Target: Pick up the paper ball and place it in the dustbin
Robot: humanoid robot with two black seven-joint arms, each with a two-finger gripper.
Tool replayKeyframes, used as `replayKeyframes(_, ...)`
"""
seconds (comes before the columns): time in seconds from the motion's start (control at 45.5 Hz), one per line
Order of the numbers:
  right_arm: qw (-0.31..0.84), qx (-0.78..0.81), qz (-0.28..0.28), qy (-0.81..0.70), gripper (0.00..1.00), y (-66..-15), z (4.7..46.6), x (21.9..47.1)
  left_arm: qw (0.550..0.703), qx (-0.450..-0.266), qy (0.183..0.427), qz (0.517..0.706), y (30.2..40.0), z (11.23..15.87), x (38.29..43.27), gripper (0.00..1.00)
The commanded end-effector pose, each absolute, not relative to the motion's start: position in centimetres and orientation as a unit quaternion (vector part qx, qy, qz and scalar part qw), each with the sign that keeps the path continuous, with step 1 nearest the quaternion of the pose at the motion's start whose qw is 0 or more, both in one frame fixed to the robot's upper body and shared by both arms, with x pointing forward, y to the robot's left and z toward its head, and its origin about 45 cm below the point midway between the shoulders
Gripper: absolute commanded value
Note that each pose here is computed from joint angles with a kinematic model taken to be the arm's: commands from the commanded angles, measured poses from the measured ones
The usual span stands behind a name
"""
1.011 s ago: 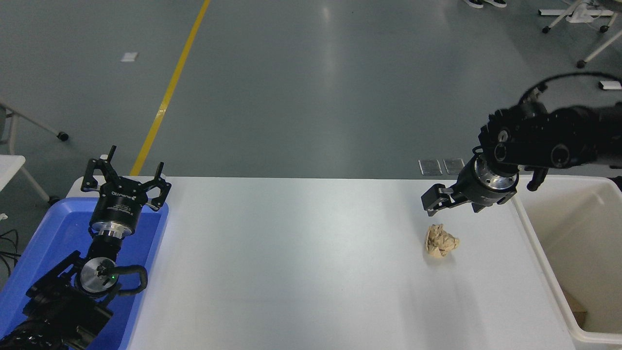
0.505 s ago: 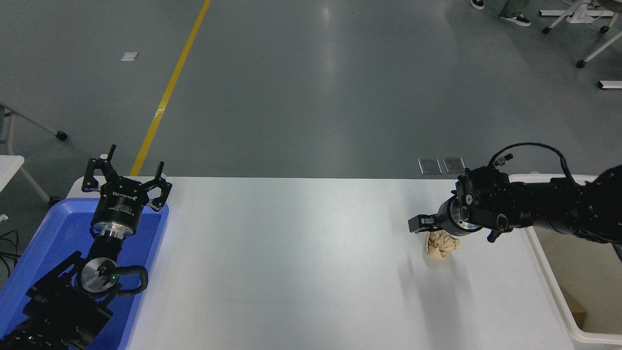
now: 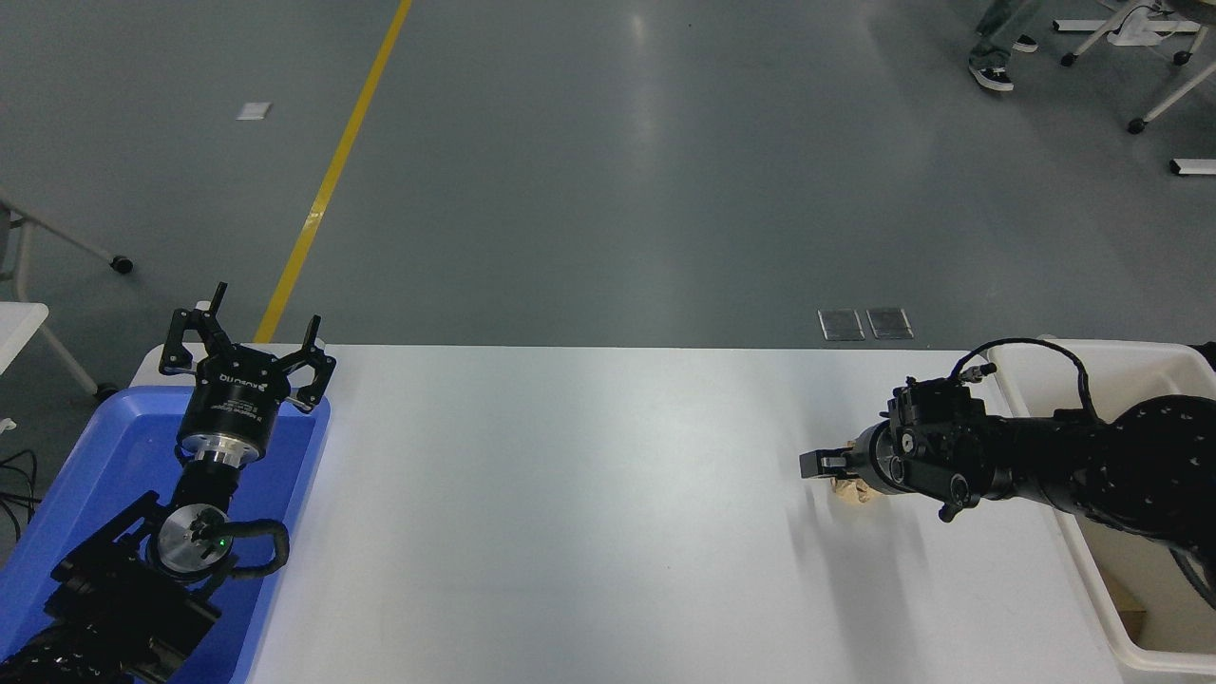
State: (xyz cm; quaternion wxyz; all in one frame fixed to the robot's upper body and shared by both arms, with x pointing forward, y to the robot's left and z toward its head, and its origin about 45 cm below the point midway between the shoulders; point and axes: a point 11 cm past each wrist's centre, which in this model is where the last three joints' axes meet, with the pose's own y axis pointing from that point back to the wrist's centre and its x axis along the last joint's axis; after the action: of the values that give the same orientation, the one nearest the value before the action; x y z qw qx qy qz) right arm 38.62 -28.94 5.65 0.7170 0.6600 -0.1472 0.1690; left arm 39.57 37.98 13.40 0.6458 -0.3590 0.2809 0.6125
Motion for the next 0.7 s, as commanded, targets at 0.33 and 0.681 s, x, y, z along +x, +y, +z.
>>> replayKeyframes(0.33,0.724,0.653,0.187,-0.121,0.00,-31.2,18.1,42.5,0.646,-0.359,0.281,0.612,37.94,13.38,39.56,1.00)
replayKeyframes(0.681,0.705,0.690,0.144,-0.075,0.00,-30.1,34.2,38.9,0.645,-0.359,0.281,0.613,38.06,13.37,39.51,1.00)
